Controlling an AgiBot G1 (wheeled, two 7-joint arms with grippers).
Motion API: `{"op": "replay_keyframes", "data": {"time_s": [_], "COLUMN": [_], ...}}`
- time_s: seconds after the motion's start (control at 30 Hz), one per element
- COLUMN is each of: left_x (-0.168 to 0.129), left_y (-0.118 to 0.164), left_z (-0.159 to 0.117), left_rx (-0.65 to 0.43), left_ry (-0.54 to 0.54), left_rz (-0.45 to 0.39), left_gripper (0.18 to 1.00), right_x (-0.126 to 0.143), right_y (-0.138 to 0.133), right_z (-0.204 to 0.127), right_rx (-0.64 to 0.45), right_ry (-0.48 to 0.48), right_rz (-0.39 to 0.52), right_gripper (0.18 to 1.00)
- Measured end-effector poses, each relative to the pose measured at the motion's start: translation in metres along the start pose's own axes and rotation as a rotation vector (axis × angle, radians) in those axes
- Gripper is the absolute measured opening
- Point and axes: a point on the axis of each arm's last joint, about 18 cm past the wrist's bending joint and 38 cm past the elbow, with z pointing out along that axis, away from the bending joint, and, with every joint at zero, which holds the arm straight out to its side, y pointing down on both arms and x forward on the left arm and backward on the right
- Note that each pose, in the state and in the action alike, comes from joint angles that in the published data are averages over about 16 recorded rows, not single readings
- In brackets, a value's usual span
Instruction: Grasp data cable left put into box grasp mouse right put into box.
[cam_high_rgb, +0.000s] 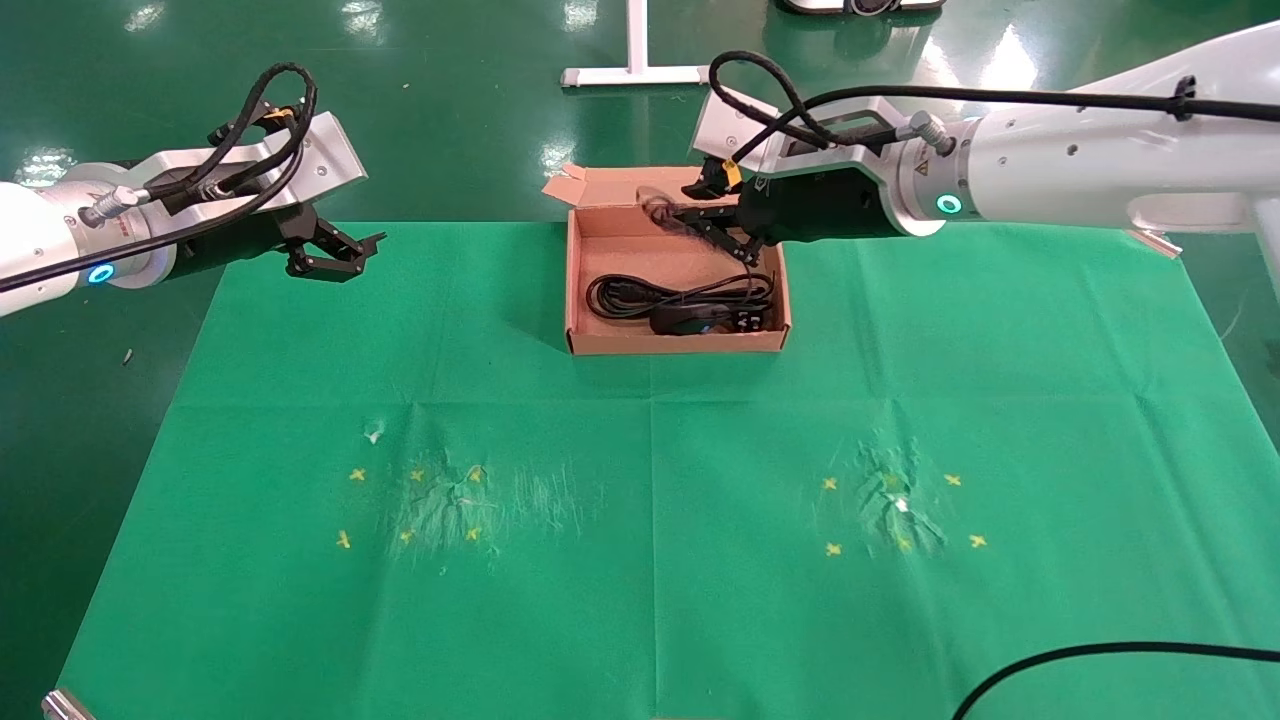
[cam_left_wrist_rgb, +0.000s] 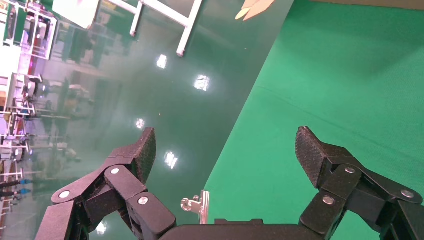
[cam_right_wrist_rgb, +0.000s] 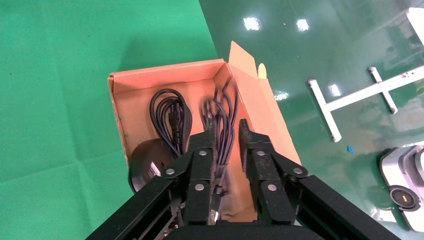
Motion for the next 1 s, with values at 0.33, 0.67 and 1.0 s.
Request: {"op": "replay_keyframes", "data": {"time_s": [0.33,0.67,1.0], "left_x": [0.0,0.0,0.0], "left_y": [0.0,0.0,0.0], "left_z": [0.001,0.001,0.001], "left_rx": [0.001,0.002,0.002], "left_ry": [0.001,0.002,0.002], "left_rz": [-0.003,-0.004,-0.004], "left_gripper": [1.001,1.001,1.001], "right_x": [-0.008,-0.032,-0.058], "right_y": [0.005,0.023,0.038], "right_z": [-0.007,-0.028,-0.059], "right_rx": [0.038,0.139,0.254], "right_ry": [-0.023,-0.083,-0.147], "right_rz": [0.037,0.144,0.241], "right_gripper": [0.39,0.623,0.83]}}
